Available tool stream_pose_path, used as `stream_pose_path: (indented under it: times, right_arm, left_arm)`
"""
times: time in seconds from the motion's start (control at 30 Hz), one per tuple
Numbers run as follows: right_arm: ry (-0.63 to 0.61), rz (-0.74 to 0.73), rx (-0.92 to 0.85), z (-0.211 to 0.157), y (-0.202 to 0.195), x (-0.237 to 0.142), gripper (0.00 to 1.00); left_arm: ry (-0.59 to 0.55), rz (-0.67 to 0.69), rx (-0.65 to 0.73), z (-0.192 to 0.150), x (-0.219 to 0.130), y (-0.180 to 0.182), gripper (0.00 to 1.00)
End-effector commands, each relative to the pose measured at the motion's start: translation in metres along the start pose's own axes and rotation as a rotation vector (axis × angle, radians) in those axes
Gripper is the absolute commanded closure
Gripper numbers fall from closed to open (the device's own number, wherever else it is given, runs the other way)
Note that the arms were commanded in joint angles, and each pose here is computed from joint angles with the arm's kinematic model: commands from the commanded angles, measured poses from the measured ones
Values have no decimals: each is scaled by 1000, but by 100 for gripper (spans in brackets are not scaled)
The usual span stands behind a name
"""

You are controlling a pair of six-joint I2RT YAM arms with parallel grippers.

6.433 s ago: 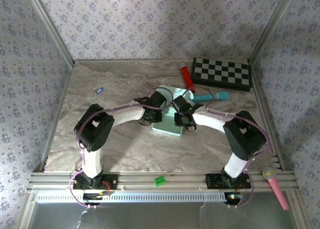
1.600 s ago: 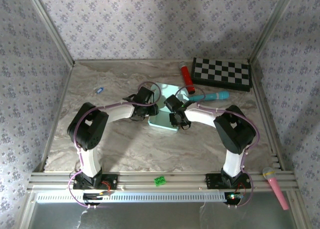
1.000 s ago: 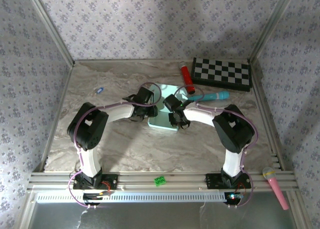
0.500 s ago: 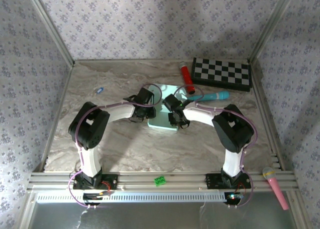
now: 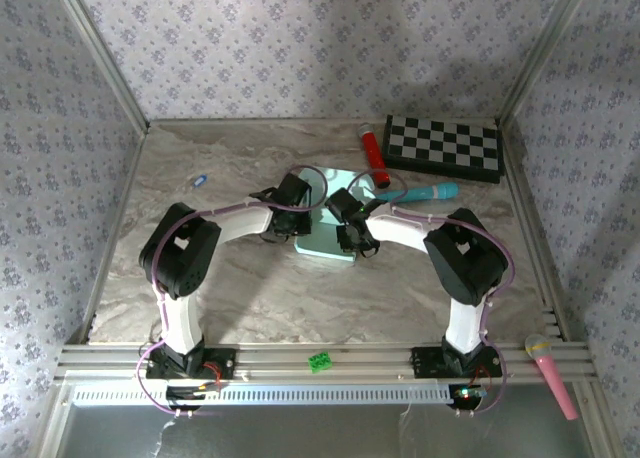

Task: Fold the paper box

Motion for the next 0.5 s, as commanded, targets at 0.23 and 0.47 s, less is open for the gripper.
stream_pose_path:
  times: [0.23, 0.47]
  right_arm:
    - [88, -104, -34, -25, -20, 13, 75]
    - [89, -103, -36, -24, -19, 13, 75]
  left_arm:
    - [120, 197, 119, -29, 7, 23, 100]
    - [161, 237, 137, -39, 11, 30, 100]
Point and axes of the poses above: each hand's point on the last joint's axis, 136 mm out from that joint toward the fingers, its own x axis out along the fingers, its own y axis along the line the jaws close on, z = x × y, the point moved 1 cm from there along -x, back along the fingers, and after that the axes turned 13 degrees about x, right-handed, at the moved point
